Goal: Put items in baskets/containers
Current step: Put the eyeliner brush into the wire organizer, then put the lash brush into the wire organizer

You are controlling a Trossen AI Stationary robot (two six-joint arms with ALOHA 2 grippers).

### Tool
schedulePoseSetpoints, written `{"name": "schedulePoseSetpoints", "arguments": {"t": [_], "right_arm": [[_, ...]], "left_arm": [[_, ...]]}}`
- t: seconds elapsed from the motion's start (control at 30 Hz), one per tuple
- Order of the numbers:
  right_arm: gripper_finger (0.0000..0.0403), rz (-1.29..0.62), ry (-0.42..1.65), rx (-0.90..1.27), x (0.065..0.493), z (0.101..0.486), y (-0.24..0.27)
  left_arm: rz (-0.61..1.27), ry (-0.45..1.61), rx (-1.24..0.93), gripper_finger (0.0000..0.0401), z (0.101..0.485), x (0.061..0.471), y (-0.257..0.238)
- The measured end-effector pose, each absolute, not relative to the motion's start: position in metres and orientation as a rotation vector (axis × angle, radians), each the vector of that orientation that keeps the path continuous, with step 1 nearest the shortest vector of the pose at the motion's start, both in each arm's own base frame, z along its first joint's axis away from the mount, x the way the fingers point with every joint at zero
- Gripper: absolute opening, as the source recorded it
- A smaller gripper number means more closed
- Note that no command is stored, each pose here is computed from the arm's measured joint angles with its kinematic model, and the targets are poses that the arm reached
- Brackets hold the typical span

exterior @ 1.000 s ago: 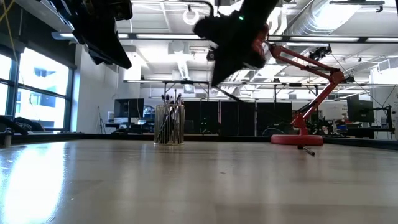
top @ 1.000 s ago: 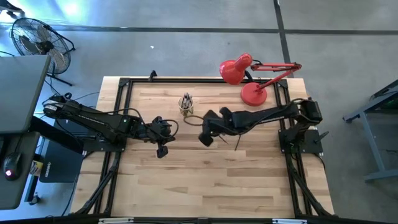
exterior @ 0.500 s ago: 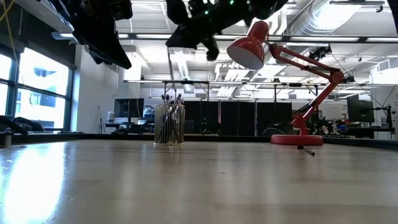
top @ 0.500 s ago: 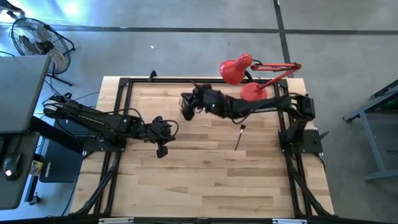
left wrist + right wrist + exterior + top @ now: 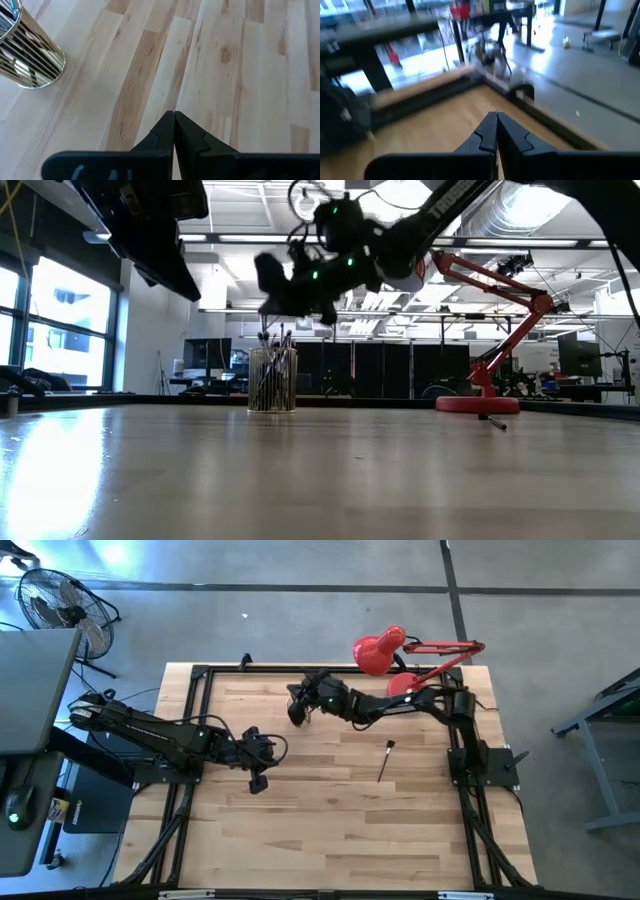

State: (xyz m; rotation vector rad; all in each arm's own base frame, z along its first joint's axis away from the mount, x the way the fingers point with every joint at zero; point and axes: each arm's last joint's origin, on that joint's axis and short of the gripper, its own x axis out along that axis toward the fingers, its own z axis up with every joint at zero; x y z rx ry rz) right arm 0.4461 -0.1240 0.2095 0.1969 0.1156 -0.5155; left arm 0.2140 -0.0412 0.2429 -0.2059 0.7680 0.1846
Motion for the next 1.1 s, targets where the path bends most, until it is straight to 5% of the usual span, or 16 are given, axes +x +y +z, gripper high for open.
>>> {"name": "schedulePoseSetpoints", "arguments": {"t": [0.37,0.8,1.1], "right_arm": [[0.0011,-0.485,0.298,0.21,0.446,0.184,-0.119],[0.0127,-0.477,0.351,0.229,0.418,0.244,-0.111],[0.0137,-0.464,0.535,0.381,0.369,0.29,-0.082]], "left_arm": [[0.219,0.764,-0.198,0.0001,0.243,0.214,-0.04],[0.264,0.742,-0.192,0.0001,0.243,0.214,-0.039],[0.255,0.708,-0.194,0.0001,0.246,0.216,-0.039]]}}
